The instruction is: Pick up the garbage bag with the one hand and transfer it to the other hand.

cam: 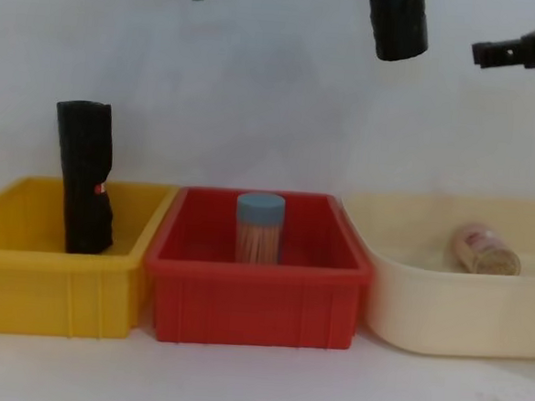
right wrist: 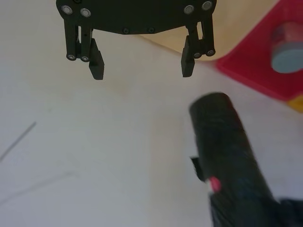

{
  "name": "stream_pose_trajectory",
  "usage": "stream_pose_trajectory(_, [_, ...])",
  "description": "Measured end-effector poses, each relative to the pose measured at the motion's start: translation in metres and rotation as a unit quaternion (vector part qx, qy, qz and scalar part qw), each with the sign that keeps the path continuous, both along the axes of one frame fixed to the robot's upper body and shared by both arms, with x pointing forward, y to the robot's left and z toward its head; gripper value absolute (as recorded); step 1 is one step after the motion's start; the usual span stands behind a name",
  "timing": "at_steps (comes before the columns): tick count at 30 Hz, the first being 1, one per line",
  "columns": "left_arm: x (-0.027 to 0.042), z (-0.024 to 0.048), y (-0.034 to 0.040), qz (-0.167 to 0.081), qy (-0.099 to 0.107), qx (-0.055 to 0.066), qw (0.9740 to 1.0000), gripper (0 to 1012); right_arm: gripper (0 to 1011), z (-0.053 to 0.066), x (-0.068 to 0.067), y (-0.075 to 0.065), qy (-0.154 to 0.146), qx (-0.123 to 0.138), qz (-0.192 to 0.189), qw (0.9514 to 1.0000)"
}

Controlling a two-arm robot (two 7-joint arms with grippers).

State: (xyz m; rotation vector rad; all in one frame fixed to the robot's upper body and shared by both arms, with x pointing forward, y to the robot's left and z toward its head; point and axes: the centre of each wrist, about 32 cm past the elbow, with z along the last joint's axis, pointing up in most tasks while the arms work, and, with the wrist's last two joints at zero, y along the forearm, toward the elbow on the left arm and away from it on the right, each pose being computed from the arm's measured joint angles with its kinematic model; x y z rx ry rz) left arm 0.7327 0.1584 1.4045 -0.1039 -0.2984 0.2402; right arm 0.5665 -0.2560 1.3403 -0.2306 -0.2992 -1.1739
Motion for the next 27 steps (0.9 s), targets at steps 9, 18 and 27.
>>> stream_pose_trajectory(9, [0.0001, -0.0001, -0.0011, -0.001, 0.0, 0.001, 1.0, 382, 999, 0.014, -0.003, 0.005, -0.012, 0.017, 0.058, 0.9981])
stream_pose_trajectory(18, [0.0002, 0.0001, -0.0016, -0.002, 0.0, 0.001, 1.0, 382, 999, 0.027, -0.003, 0.01, -0.016, 0.038, 0.119, 0.992])
stream_pose_trajectory(27, [0.0002, -0.0001, -0.0017, -0.002, 0.0, 0.002, 1.0, 382, 999, 0.036, 0.0, 0.017, -0.012, 0.049, 0.16, 0.9857])
